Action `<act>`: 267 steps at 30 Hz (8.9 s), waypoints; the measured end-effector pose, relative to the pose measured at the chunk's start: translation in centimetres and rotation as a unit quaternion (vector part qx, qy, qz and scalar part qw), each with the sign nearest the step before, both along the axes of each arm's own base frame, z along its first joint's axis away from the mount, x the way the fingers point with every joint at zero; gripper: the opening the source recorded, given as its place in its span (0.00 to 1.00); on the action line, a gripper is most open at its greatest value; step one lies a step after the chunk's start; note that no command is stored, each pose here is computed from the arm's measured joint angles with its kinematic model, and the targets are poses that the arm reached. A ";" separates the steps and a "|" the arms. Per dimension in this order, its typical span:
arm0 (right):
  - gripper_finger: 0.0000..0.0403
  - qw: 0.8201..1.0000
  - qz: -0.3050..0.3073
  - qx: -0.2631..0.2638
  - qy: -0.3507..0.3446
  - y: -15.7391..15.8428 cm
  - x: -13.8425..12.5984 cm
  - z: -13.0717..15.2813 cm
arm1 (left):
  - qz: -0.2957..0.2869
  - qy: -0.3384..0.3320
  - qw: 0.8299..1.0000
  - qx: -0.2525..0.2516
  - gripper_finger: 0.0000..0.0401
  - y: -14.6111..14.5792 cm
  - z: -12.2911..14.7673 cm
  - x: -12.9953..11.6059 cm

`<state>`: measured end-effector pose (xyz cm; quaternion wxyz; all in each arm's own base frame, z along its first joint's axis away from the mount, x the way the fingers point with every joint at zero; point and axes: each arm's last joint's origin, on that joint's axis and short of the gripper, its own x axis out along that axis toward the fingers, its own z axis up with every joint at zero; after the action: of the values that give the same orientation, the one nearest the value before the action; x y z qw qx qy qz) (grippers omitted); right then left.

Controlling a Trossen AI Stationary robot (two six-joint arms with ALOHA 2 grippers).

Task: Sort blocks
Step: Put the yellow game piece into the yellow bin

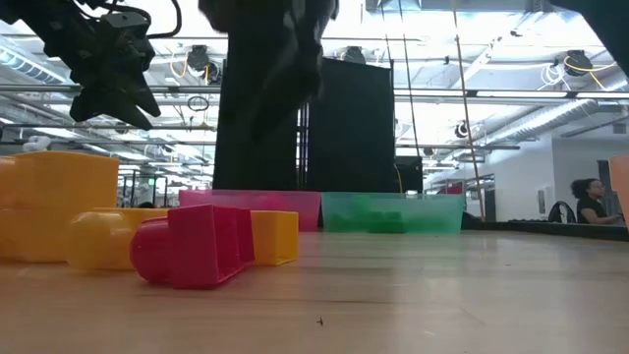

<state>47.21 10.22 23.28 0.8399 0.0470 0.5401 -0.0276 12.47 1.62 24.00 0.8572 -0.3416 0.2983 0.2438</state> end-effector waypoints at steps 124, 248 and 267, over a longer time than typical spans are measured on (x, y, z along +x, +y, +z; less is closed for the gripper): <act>0.78 0.962 -0.245 -0.007 -0.117 -15.1 5.4 -9.9 | -0.025 0.068 0.997 0.006 0.38 -0.1 -0.8 -0.9; 0.00 0.943 -0.285 0.085 0.150 8.0 -23.8 11.3 | 0.005 0.070 0.997 0.017 0.38 0.1 -0.9 -0.7; 0.15 0.896 -0.320 0.183 0.248 14.5 -30.0 -0.7 | 0.015 0.069 0.997 0.030 0.38 0.2 -1.1 0.3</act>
<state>17.26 24.77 22.62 0.6010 0.3619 0.6822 -0.2061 12.76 1.86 22.95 0.8408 -0.3025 0.3439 0.2886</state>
